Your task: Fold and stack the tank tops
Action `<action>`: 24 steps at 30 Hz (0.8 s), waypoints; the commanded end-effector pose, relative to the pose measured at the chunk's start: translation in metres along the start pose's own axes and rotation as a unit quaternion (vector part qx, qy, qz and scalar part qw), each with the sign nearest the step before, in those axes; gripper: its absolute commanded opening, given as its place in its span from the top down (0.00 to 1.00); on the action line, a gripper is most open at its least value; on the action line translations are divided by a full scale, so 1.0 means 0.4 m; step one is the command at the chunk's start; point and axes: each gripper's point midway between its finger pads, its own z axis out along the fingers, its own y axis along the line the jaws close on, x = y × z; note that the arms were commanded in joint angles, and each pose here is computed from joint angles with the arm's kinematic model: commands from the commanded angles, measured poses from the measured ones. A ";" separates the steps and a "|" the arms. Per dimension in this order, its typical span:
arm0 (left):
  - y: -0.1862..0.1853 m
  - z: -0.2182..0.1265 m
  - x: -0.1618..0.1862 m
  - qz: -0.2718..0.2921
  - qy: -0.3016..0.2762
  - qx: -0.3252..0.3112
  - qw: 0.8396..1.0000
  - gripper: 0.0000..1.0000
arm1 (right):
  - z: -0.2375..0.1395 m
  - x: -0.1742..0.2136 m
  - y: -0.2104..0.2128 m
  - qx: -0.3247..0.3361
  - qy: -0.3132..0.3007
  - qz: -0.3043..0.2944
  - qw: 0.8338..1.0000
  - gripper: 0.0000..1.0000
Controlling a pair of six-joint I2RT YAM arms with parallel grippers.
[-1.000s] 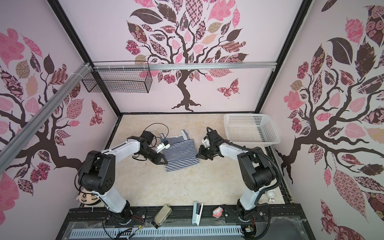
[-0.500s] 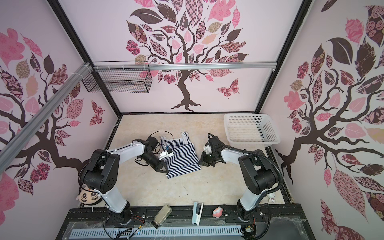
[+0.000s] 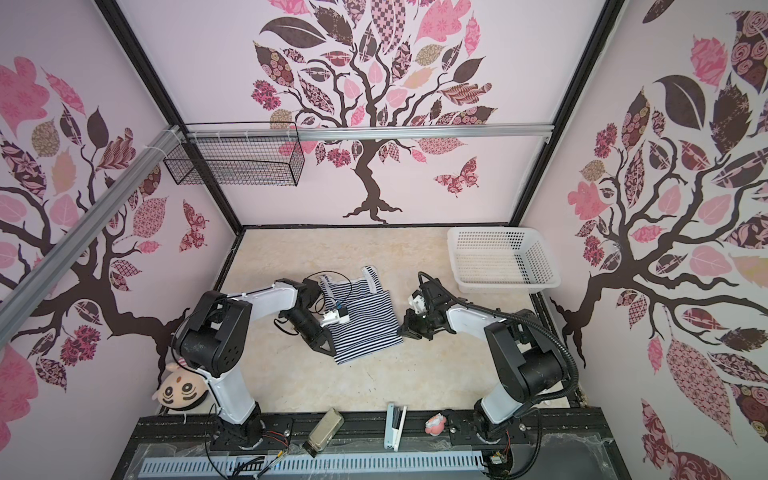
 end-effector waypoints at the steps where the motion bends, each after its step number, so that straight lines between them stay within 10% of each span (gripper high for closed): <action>1: 0.001 0.007 0.008 0.007 0.022 0.001 1.000 0.89 | 0.004 0.004 -0.011 0.007 -0.002 0.005 1.000 0.95; 13: 0.000 0.001 0.035 0.023 0.036 -0.021 0.999 0.86 | -0.016 -0.012 -0.016 0.038 -0.012 -0.005 0.999 0.59; 24: 0.018 -0.098 -0.052 0.035 -0.039 -0.086 0.995 0.72 | -0.084 -0.028 0.070 0.013 -0.055 -0.038 0.998 0.62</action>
